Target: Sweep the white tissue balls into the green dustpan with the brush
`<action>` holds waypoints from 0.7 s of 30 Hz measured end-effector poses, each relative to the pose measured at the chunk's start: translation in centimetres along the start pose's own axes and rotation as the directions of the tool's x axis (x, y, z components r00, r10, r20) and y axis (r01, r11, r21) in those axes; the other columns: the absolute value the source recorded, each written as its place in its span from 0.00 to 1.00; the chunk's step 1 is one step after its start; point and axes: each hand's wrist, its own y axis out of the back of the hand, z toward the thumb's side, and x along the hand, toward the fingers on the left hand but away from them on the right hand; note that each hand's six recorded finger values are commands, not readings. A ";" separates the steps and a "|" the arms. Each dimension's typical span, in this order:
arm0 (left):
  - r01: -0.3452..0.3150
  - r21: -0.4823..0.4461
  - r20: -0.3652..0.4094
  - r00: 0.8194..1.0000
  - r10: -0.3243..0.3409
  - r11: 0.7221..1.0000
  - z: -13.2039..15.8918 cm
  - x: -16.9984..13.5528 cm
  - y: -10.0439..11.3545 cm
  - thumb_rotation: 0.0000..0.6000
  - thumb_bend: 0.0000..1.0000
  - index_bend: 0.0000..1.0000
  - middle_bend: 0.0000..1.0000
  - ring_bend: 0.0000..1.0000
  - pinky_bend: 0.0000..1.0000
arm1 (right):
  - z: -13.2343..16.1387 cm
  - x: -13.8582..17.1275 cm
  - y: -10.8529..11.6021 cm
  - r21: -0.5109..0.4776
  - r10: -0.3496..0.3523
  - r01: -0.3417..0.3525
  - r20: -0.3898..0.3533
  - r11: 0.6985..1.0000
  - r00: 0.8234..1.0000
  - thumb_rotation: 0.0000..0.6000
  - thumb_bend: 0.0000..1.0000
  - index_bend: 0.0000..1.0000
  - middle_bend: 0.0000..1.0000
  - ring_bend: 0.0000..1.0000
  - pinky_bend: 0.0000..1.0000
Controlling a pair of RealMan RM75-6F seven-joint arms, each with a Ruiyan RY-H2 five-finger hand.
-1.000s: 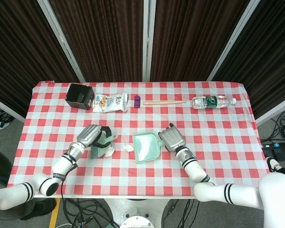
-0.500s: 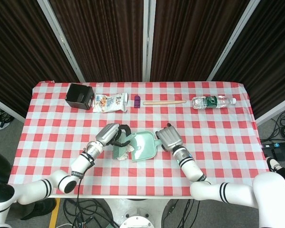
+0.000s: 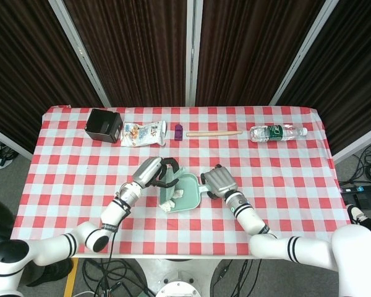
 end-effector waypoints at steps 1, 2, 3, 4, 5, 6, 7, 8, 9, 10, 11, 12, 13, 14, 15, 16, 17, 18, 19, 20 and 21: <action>-0.005 0.007 -0.001 1.000 0.005 1.000 -0.1 -0.2 0.3 1.00 0.48 0.59 0.57 0.78 0.91 | -0.1 0.0 0.1 0.006 -0.002 0.002 -0.003 1.000 1.000 1.00 0.40 0.72 0.62 0.40 0.20; -0.010 0.014 -0.004 1.000 0.010 1.000 -0.3 -0.6 0.7 1.00 0.48 0.59 0.57 0.78 0.91 | -0.2 0.1 0.2 0.016 -0.004 0.004 -0.006 1.000 1.000 1.00 0.40 0.72 0.62 0.40 0.20; -0.014 0.017 -0.008 1.000 0.015 1.000 -0.4 -1.0 1.0 1.00 0.48 0.59 0.57 0.78 0.91 | -0.3 0.1 0.3 0.023 -0.004 0.004 -0.007 1.000 1.000 1.00 0.40 0.72 0.62 0.40 0.20; -0.019 0.018 -0.013 1.000 0.019 1.000 -0.6 -1.4 1.2 1.00 0.48 0.59 0.57 0.78 0.91 | -0.3 0.1 0.3 0.030 -0.003 0.003 -0.009 1.000 1.000 1.00 0.40 0.72 0.62 0.40 0.20; -0.025 0.014 -0.021 0.999 0.025 1.000 -0.8 -1.9 1.4 1.00 0.48 0.58 0.57 0.78 0.91 | -0.3 0.1 0.3 0.037 -0.001 0.001 -0.011 0.999 1.000 1.00 0.40 0.72 0.62 0.40 0.20; -0.030 0.009 -0.029 0.999 0.030 1.000 -1.0 -2.4 1.6 1.00 0.49 0.58 0.57 0.78 0.91 | -0.3 0.1 0.2 0.047 0.002 -0.001 -0.013 0.999 1.000 1.00 0.40 0.72 0.62 0.40 0.20; -0.035 0.003 -0.038 0.999 0.035 0.999 -1.2 -2.9 1.8 1.00 0.49 0.58 0.57 0.78 0.91 | -0.3 0.1 0.2 0.054 0.003 -0.003 -0.015 0.999 1.000 1.00 0.40 0.72 0.62 0.40 0.20; -0.043 -0.006 -0.055 0.998 0.043 0.999 -1.6 -3.7 2.0 1.00 0.49 0.58 0.57 0.78 0.91 | -0.3 0.1 0.1 0.059 0.005 -0.004 -0.016 0.998 1.000 1.00 0.40 0.72 0.62 0.40 0.20; -0.050 -0.012 -0.069 0.996 0.049 0.999 -2.0 -4.3 2.1 1.00 0.49 0.58 0.57 0.78 0.91 | -0.2 0.1 0.1 0.063 0.008 -0.006 -0.017 0.998 1.000 1.00 0.40 0.72 0.62 0.40 0.20; -0.058 -0.015 -0.084 0.995 0.057 0.998 -2.4 -4.8 2.3 1.00 0.49 0.58 0.57 0.78 0.91 | -0.2 0.0 0.0 0.065 0.009 -0.008 -0.018 0.998 1.000 1.00 0.40 0.72 0.62 0.40 0.20; -0.070 -0.014 -0.103 0.992 0.069 0.997 -2.9 -5.5 2.4 1.00 0.49 0.58 0.57 0.78 0.91 | -0.1 0.0 0.0 0.066 0.009 -0.008 -0.019 0.998 1.000 1.00 0.40 0.72 0.62 0.40 0.20; -0.079 -0.010 -0.114 0.991 0.077 0.997 -3.2 -5.9 2.5 1.00 0.49 0.58 0.57 0.78 0.91 | -0.1 0.0 0.0 0.068 0.010 -0.008 -0.020 0.998 1.000 1.00 0.40 0.72 0.62 0.40 0.20; -0.087 -0.004 -0.122 0.989 0.086 0.996 -3.5 -6.3 2.5 1.00 0.49 0.58 0.57 0.78 0.91 | 0.0 -0.1 0.0 0.068 0.010 -0.009 -0.020 0.998 1.000 1.00 0.40 0.72 0.62 0.40 0.20; -0.097 0.002 -0.128 0.987 0.096 0.995 -3.7 -6.5 2.5 1.00 0.49 0.58 0.57 0.78 0.91 | 0.1 -0.1 0.0 0.068 0.010 -0.009 -0.021 0.998 1.000 1.00 0.40 0.72 0.62 0.40 0.20; -0.101 0.002 -0.129 0.987 0.100 0.995 -3.8 -6.6 2.3 1.00 0.49 0.58 0.57 0.78 0.91 | 0.1 -0.1 0.0 0.067 0.010 -0.009 -0.020 0.998 1.000 1.00 0.40 0.72 0.62 0.40 0.20; -0.103 -0.002 -0.129 0.986 0.102 0.995 -3.8 -6.6 2.0 1.00 0.49 0.58 0.57 0.78 0.91 | 0.1 -0.1 0.0 0.066 0.011 -0.009 -0.019 0.998 1.000 1.00 0.40 0.72 0.62 0.40 0.20; -0.106 -0.007 -0.126 0.987 0.104 0.994 -3.7 -6.5 1.5 1.00 0.49 0.58 0.57 0.78 0.91 | 0.2 -0.2 0.0 0.064 0.011 -0.010 -0.019 0.998 1.000 1.00 0.40 0.72 0.62 0.40 0.20; -0.110 -0.011 -0.121 0.987 0.108 0.994 -3.6 -6.5 1.2 1.00 0.49 0.58 0.57 0.78 0.91 | 0.2 -0.2 0.0 0.061 0.012 -0.011 -0.018 0.998 1.000 1.00 0.40 0.72 0.62 0.40 0.20; -0.113 -0.015 -0.116 0.987 0.111 0.993 -3.5 -6.3 0.9 1.00 0.49 0.58 0.57 0.78 0.91 | 0.3 -0.2 0.0 0.058 0.012 -0.011 -0.018 0.998 1.000 1.00 0.40 0.72 0.62 0.40 0.20; -0.117 -0.020 -0.108 0.988 0.115 0.993 -3.3 -6.1 0.4 1.00 0.50 0.58 0.57 0.78 0.91 | 0.3 -0.2 0.0 0.057 0.012 -0.011 -0.017 0.998 1.000 1.00 0.40 0.72 0.62 0.40 0.20; -0.119 -0.023 -0.101 0.988 0.116 0.993 -3.2 -6.0 0.0 1.00 0.50 0.58 0.57 0.78 0.91 | 0.4 -0.2 0.1 0.054 0.012 -0.012 -0.016 0.998 1.000 1.00 0.40 0.72 0.62 0.40 0.20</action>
